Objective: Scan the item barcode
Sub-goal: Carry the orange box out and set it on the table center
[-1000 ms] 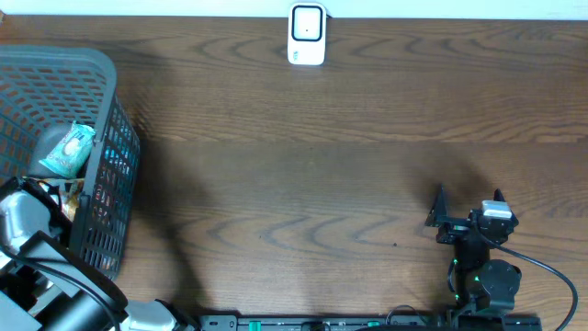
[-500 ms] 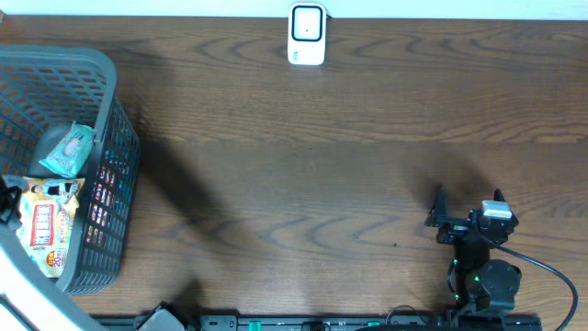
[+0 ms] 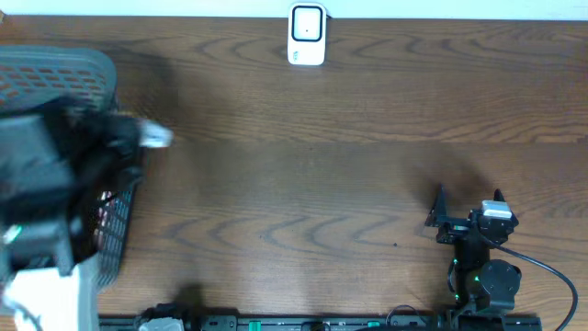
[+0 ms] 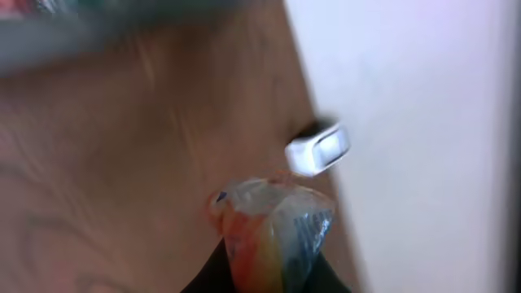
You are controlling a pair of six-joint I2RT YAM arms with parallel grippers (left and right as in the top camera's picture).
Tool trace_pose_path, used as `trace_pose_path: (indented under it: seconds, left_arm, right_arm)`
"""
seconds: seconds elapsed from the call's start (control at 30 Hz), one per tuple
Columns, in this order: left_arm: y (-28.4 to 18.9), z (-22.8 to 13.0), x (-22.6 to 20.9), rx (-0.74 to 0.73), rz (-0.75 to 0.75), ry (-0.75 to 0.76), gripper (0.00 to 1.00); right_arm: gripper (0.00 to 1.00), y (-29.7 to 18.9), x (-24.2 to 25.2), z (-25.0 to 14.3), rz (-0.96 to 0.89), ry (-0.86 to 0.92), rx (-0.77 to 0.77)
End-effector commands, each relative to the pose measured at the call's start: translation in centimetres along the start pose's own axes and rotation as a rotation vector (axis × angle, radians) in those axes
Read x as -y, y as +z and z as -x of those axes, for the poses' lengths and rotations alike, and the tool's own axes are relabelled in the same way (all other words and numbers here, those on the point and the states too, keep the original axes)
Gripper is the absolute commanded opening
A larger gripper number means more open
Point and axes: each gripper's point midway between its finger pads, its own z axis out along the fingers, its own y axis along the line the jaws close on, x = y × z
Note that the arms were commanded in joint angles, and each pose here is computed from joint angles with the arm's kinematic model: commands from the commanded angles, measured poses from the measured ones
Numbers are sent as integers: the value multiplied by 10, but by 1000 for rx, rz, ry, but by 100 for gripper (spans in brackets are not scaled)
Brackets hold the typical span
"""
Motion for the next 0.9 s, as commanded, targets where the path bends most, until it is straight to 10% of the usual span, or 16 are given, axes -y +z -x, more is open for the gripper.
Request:
trace_pose_path:
  seconds: [0.0,0.4,0.87]
  left_arm:
    - [51,-42,-5,-30,164,221,8]
    - [187,-158,-54,-223,508,528,7]
    - [272,-198,-119,-290,687,575,13]
  right_arm:
    - [99,0,2,-1,-6,-11,-3]
    - [99,0,2,-1,-6,-10,-3]
    - [99,0,2,-1,-6,-10,-3]
